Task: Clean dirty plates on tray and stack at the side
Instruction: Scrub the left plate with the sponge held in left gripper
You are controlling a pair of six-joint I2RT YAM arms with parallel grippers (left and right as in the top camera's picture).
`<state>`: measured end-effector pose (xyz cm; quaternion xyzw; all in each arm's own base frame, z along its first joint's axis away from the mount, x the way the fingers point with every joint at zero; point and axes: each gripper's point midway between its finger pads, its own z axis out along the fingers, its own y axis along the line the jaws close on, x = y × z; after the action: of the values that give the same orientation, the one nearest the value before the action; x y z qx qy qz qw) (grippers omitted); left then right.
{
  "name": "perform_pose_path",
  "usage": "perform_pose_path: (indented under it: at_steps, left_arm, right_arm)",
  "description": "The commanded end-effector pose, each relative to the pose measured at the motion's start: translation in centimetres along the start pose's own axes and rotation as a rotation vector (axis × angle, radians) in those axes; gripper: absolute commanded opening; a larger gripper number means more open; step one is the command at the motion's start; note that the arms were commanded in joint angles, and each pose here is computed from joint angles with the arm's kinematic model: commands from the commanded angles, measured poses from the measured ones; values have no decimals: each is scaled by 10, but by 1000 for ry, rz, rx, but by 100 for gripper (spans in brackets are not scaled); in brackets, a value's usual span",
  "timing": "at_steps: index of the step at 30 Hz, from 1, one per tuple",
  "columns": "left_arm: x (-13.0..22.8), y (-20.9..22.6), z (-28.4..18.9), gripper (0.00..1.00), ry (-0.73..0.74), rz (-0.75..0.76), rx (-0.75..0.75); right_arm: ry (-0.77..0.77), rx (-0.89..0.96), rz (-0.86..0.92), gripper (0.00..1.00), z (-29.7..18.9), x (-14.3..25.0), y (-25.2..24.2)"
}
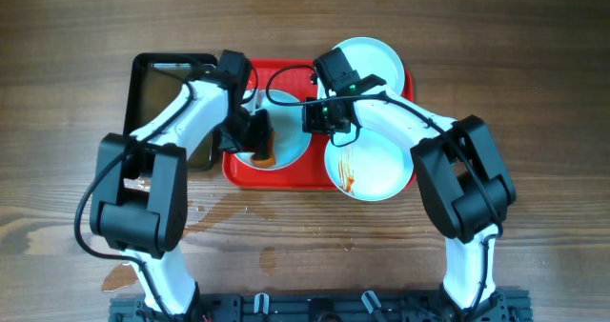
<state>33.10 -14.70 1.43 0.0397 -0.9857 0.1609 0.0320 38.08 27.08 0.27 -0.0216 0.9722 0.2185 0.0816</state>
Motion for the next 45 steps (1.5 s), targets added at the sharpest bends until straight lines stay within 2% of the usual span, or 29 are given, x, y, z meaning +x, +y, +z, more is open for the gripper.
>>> perform_pose_path:
  at_steps: [1, 4, 6, 8, 11, 13, 14, 16, 18, 20, 23, 26, 27, 29, 30, 32, 34, 36, 39, 41, 43, 45]
  left_arm:
    - [-21, 13, 14, 4, -123, -103, -95]
    - [-50, 54, 13, 4, -343, -273, -278]
    - [-60, 71, 2, 4, -433, -313, -372]
    - [-65, 80, -6, 4, -475, -316, -431]
    - [-57, 79, -3, 4, -444, -306, -445]
    - [-44, 69, 3, 4, -364, -265, -422]
    - [-30, 50, 11, 4, -258, -186, -341]
    - [-15, 28, 16, 4, -151, -136, -233]
    - [-1, -2, 21, 4, -52, -64, -59]
    - [7, -20, 21, 4, -1, -15, 53]
    - [-7, -15, 19, 4, -53, -23, 41]
    - [-42, 13, 12, 4, -220, -130, -93]
    - [-60, 31, 4, 4, -329, -208, -187]
    - [-76, 52, -8, 4, -446, -289, -296]
    - [-77, 55, -10, 4, -458, -296, -313]
    - [-72, 57, -9, 4, -438, -298, -326]
    - [-47, 59, -1, 4, -327, -297, -340]
    - [-23, 42, 10, 4, -182, -228, -248]
    - [11, -10, 18, 4, 27, -7, 48]
    - [11, -24, 17, 4, 32, 81, 129]
    - [-12, -22, 17, 4, -65, 99, 104]
    - [-41, -11, 14, 4, -195, 42, 19]
  right_arm:
    - [30, -17, 2, 4, 12, 6, 1]
    - [31, -17, 2, 4, 12, 6, 0]
    - [29, -17, 2, 4, 12, 5, 1]
    - [28, -18, 2, 4, 12, 5, 1]
    - [29, -17, 2, 4, 12, 5, 1]
    - [29, -17, 2, 4, 12, 5, 1]
    - [29, -17, 2, 4, 12, 5, 1]
    - [30, -17, 2, 5, 12, 5, 1]
    - [30, -17, 2, 4, 12, 5, 0]
    - [31, -16, 2, 4, 12, 6, 0]
    - [30, -17, 3, 6, 12, 5, 0]
    - [30, -16, 6, 4, 12, 5, 0]
    - [29, -16, 6, 4, 12, 5, 0]
    - [28, -11, 7, 4, 12, 5, -1]
    - [30, -11, 9, 5, 13, 5, -1]
    - [35, -7, 13, 4, 15, 7, -3]
    - [35, -9, 13, 4, 15, 7, -2]
    - [35, -9, 13, 4, 15, 7, -2]
    - [35, -9, 13, 4, 15, 7, -2]
    - [36, -9, 13, 4, 15, 7, -2]
    - [37, -8, 13, 4, 15, 7, -3]
    - [40, -6, 14, 4, 15, 8, -3]
